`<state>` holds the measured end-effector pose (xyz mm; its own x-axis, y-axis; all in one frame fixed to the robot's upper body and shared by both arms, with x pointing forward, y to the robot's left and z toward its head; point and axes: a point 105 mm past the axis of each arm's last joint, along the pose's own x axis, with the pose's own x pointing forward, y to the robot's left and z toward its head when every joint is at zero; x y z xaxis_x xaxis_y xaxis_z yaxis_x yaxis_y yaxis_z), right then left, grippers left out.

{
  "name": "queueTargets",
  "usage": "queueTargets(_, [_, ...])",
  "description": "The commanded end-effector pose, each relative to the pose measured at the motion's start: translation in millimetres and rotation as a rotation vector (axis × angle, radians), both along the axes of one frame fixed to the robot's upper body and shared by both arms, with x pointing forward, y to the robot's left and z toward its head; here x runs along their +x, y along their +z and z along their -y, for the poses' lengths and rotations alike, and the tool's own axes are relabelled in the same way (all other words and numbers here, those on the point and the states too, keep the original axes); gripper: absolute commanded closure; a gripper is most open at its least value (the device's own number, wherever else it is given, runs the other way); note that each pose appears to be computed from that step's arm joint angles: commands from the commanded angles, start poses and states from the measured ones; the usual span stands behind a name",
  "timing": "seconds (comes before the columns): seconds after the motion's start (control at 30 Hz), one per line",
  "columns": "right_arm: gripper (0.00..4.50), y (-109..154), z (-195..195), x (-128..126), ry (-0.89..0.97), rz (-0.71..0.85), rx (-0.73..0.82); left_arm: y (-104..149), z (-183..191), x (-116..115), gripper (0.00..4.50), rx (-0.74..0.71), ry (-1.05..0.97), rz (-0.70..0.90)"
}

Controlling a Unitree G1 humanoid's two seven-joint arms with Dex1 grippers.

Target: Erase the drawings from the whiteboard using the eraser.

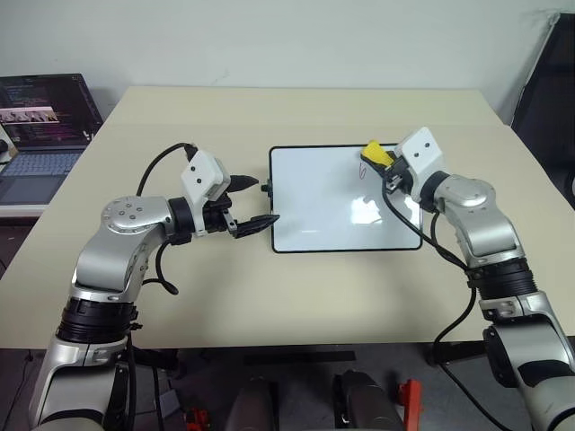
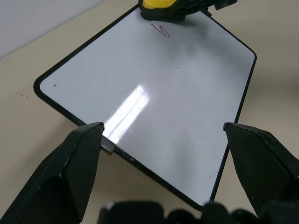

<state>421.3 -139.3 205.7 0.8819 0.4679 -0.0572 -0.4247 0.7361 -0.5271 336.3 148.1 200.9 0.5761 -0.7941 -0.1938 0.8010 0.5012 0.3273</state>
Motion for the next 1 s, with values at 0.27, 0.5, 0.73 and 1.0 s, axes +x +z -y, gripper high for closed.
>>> queueTargets(0.27, [3.53,-75,-29,-42,0.252,-0.268,-0.168,9,-1,-4,0.0,-0.006,-0.002,0.044])
queueTargets(0.5, [3.53,-28,6,1,-0.035,-0.06,-0.076,10,-1,-2,0.0,-0.007,-0.006,0.052])
queueTargets(0.73, [3.53,-24,32,18,-0.192,-0.039,-0.052,12,2,0,0.0,-0.008,-0.014,0.059])
queueTargets(1.0, [3.53,-65,-26,-27,0.169,-0.184,-0.14,10,1,-1,0.0,-0.007,-0.016,0.054])
